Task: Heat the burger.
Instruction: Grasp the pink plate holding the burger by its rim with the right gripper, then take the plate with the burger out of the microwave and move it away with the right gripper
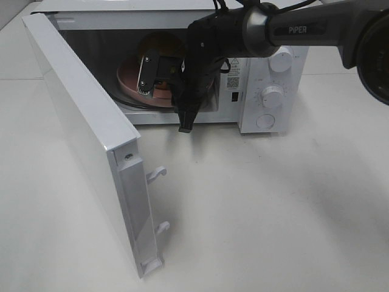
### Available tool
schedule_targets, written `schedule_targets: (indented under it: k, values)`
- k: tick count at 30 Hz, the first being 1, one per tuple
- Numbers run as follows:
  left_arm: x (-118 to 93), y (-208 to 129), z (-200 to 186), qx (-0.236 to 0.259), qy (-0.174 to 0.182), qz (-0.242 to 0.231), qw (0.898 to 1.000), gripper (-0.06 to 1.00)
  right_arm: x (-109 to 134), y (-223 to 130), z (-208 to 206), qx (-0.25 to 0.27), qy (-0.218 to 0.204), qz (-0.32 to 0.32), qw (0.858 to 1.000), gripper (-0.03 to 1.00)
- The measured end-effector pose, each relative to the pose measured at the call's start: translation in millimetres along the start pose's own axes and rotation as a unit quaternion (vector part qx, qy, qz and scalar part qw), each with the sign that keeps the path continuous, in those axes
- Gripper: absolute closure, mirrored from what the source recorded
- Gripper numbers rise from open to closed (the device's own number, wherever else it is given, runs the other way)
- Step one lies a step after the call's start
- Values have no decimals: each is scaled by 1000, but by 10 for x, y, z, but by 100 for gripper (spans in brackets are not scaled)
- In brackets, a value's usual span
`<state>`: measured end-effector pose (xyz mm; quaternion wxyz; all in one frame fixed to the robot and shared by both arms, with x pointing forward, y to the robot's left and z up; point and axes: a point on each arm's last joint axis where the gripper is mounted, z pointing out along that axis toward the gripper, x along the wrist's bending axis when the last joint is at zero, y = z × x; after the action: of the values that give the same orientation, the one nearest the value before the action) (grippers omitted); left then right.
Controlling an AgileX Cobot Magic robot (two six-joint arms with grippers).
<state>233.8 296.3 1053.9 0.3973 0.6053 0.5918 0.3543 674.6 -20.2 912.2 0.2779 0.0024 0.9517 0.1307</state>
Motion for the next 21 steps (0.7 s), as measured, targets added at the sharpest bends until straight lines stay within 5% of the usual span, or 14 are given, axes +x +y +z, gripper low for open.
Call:
schedule_targets:
  k: [21]
  values:
    - [0, 0, 0, 0, 0, 0, 1000, -5, 63, 104, -431, -5, 70, -83, 994, 90]
